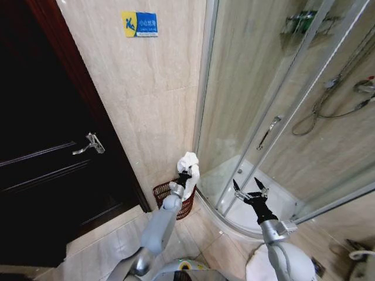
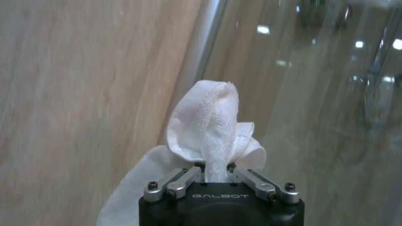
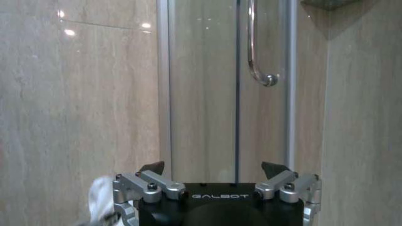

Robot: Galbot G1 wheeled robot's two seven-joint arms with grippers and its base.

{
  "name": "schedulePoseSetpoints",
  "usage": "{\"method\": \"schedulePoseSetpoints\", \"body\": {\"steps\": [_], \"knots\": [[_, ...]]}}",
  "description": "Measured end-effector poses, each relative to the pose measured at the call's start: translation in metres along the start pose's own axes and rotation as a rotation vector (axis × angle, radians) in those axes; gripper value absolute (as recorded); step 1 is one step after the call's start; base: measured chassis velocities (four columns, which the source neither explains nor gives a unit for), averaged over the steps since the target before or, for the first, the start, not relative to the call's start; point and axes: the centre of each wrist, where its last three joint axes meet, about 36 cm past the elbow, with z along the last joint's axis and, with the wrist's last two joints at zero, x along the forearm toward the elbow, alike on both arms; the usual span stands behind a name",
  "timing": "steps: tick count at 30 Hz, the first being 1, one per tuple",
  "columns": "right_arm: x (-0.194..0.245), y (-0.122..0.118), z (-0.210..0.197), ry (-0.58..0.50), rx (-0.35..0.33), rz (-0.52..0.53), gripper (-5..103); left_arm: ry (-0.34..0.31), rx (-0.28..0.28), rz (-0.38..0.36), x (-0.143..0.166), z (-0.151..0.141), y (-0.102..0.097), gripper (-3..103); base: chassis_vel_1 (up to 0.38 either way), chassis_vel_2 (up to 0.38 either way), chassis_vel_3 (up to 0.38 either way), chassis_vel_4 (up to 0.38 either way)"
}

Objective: Discard the used towel into the hamper.

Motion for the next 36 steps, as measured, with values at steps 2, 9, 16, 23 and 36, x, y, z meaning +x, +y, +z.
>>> {"method": "schedulePoseSetpoints", "body": {"steps": [2,9,16,23,36], "knots": [[0.001,-0.001,0.000,0.000,0.000,0.001,100,0.014,0.000,0.001,0.004,0.005,-0.001,11,0.000,0.000,0.000,0.000],[0.002,0.000,0.005,-0.001,-0.012,0.005,100,0.047,-0.013,0.010,0.015,0.013,-0.017,11,0.000,0.000,0.000,0.000],[0.002,0.004,0.006,-0.002,-0.022,0.006,100,0.097,-0.100,-0.002,0.022,0.018,-0.010,11,0.000,0.000,0.000,0.000],[0.001,0.008,0.010,-0.002,-0.034,-0.002,100,0.081,-0.078,-0.029,0.026,0.014,-0.008,11,0.000,0.000,0.000,0.000],[0.003,0.009,0.015,0.005,-0.031,-0.001,100,0.086,-0.053,-0.077,0.033,0.015,0.000,11,0.000,0.000,0.000,0.000]]}}
